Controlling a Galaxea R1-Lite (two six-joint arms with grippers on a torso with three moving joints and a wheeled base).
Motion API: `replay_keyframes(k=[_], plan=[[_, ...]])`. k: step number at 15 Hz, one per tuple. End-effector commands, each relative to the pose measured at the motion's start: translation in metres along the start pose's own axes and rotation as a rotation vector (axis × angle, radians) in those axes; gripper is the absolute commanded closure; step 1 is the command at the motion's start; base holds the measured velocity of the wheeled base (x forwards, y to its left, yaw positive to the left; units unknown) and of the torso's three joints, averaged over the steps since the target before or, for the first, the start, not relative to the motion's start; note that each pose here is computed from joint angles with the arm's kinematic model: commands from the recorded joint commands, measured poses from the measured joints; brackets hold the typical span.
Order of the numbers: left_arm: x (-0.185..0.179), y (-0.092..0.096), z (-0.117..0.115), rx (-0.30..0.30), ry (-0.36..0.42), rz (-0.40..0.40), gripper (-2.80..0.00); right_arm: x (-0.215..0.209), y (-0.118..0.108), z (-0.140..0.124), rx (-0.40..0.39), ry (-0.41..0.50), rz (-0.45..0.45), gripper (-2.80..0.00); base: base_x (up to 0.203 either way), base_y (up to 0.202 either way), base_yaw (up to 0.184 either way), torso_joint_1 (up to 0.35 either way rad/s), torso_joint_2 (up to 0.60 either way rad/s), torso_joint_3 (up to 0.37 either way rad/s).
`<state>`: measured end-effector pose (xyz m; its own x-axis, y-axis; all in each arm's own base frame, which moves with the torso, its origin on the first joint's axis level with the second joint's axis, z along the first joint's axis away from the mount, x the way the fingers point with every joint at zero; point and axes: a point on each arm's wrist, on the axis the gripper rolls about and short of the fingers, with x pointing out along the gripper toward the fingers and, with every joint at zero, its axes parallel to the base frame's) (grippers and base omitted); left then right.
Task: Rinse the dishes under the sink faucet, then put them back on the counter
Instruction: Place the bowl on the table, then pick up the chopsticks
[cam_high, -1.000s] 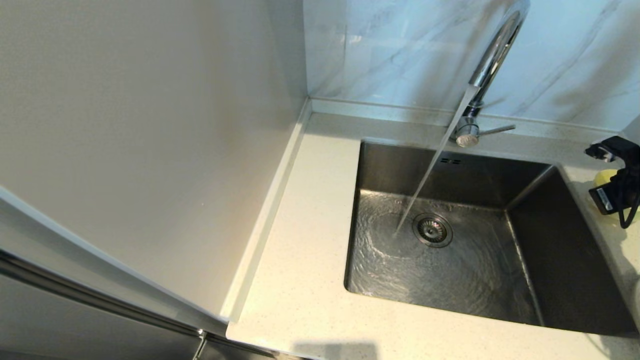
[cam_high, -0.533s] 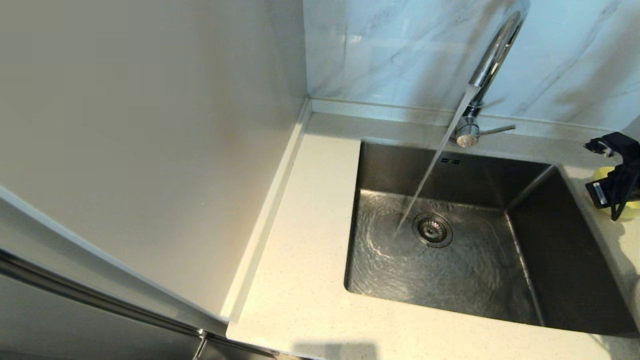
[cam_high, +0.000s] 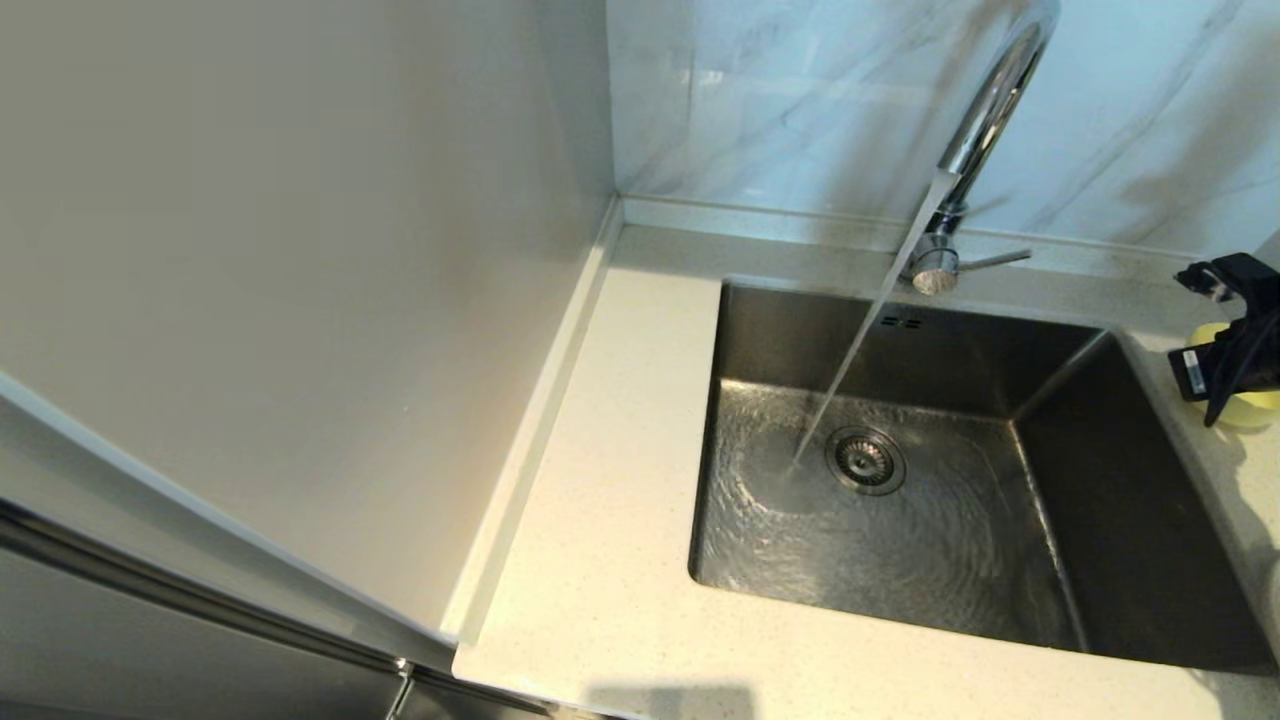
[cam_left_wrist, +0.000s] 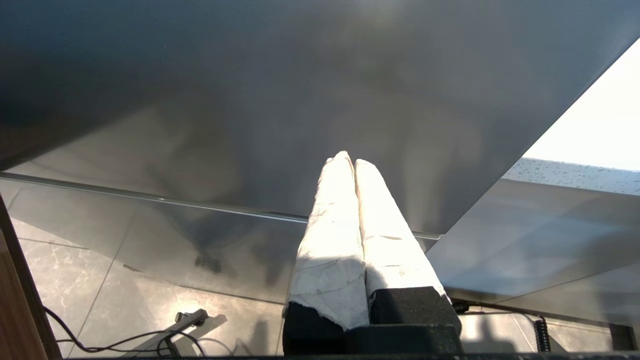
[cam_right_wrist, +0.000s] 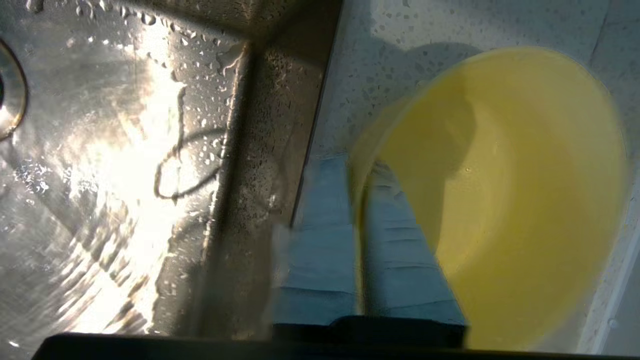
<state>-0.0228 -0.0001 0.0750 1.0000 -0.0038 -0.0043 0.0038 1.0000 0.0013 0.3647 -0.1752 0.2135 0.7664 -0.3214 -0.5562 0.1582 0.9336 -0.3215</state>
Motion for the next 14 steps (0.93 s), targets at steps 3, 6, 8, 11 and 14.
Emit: replay_keyframes(k=[3,6,8,11,14], plan=[[0.000,0.000,0.000,0.000,0.000,-0.001,0.00,0.001,-0.001,0.001,0.016,-0.004,0.000,-2.80,0.000,0.000,0.000,0.000,0.00,0.000],[0.000,0.000,0.000,0.000,0.000,-0.001,0.00,-0.006,-0.004,0.008,0.018,-0.051,-0.020,-2.80,0.000,0.000,0.000,0.000,0.00,0.000],[0.000,0.000,0.000,0.000,0.000,-0.001,0.00,-0.033,-0.008,0.021,0.048,-0.118,-0.034,-2.80,0.000,0.000,0.000,0.000,0.00,0.000],[0.000,0.000,0.000,0.000,0.000,-0.001,0.00,-0.104,-0.014,0.033,0.081,-0.222,-0.012,-2.80,0.000,0.000,0.000,0.000,0.00,0.000],[0.000,0.000,0.000,0.000,0.000,-0.001,0.00,-0.171,-0.014,0.009,0.112,-0.168,-0.018,-2.80,0.000,0.000,0.000,0.000,0.00,0.000]])
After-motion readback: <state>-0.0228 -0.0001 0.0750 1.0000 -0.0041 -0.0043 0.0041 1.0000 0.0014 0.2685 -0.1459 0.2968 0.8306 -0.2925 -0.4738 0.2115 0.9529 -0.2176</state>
